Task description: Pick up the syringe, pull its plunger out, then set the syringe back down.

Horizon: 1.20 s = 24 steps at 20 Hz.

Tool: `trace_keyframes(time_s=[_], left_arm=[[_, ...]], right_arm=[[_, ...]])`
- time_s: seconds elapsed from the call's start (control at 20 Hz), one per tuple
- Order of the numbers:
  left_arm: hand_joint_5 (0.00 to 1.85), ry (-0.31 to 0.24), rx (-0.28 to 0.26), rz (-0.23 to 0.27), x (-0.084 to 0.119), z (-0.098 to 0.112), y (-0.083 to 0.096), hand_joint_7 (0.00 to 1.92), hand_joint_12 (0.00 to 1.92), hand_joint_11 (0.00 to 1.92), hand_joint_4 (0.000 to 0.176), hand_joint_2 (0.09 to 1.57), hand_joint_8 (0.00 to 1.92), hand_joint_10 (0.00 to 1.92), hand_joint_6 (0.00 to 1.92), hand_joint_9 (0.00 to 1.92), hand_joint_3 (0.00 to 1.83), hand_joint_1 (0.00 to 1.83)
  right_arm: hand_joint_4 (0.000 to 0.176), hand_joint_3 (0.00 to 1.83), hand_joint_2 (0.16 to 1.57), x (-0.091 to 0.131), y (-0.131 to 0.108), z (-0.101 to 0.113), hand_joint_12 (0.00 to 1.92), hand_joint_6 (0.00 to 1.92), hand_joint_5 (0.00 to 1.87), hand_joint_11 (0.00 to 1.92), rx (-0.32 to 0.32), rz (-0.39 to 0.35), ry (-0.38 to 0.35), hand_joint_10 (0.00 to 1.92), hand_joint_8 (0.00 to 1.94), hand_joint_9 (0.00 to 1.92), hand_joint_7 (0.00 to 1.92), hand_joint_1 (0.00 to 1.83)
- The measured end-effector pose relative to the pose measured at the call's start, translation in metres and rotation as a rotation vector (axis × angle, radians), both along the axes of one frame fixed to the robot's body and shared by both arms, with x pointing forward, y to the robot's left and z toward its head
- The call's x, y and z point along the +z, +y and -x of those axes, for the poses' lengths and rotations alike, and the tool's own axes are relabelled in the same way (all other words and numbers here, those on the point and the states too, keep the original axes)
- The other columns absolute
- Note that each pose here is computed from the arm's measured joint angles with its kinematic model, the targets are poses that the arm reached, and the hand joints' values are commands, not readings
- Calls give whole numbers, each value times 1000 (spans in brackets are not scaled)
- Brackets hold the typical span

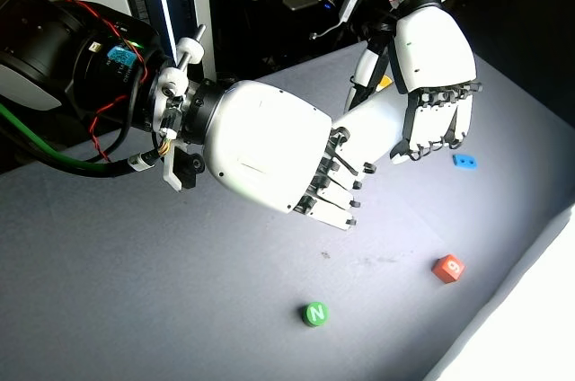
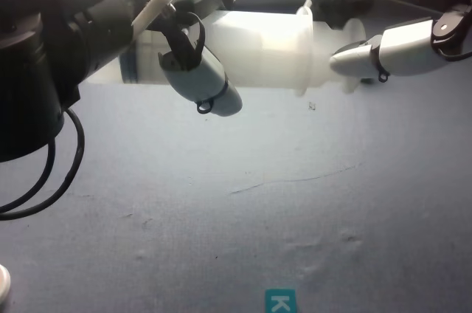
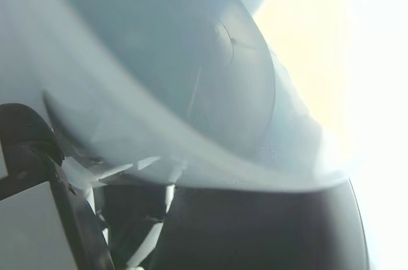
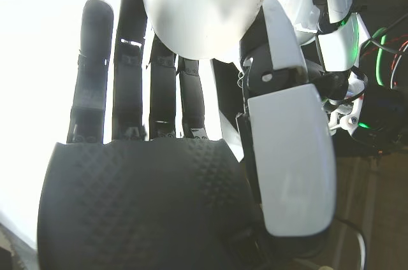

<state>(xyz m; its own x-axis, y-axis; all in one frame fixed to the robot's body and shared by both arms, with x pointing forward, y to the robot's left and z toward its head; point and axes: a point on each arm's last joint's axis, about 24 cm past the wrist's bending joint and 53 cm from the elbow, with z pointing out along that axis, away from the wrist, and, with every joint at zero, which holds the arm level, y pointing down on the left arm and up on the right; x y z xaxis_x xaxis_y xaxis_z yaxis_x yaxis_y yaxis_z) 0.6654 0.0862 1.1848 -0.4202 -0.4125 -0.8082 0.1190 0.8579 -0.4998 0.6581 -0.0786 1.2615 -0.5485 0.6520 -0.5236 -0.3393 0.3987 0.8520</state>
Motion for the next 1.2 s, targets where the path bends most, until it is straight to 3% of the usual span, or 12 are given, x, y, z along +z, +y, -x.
trace_keyframes(time_s=[0.05,0.3,0.5,0.7,0.8,0.95,1.1,1.2], left_arm=[[876,-1,6,-2,0,-1,2,910,1354,451,0,1166,1282,961,995,768,0,1217],[916,5,10,1,-1,-1,2,930,1325,474,0,1150,1244,918,943,792,0,1222],[905,5,11,0,-1,-1,3,939,1311,485,0,1151,1227,906,958,804,0,1223],[875,3,12,3,0,-1,3,924,1332,465,0,1161,1246,909,1008,789,1,1216],[868,3,15,2,0,-1,3,930,1333,464,0,1161,1241,909,1016,791,1,1217],[869,4,20,2,0,-3,5,926,1332,460,0,1162,1239,893,1021,797,2,1214],[872,0,30,2,2,-4,7,914,1328,448,0,1165,1252,884,1018,787,1,1211],[871,2,32,5,2,-4,7,908,1361,455,0,1167,1286,953,1004,782,0,1217]], right_arm=[[0,8,1166,0,-1,0,1345,228,457,12,-2,1,-1,638,293,371,518,965],[0,0,1082,0,-3,0,1266,136,427,0,-5,0,4,649,231,284,475,981],[0,0,995,-3,-9,-1,1183,33,400,0,-19,-8,-10,429,85,332,472,966],[0,1,973,7,-10,-2,906,0,187,0,-26,-51,-33,100,0,265,269,842],[0,0,945,7,-9,-2,699,0,57,0,-28,-74,-27,31,2,156,121,812],[0,0,921,2,-10,-7,524,5,34,0,-44,-103,-11,6,4,113,76,792],[0,0,914,-2,-17,-12,518,0,2,0,-76,-147,9,1,0,104,50,815],[0,0,867,-2,-18,-17,717,25,63,0,-89,-175,15,23,19,172,113,801]])
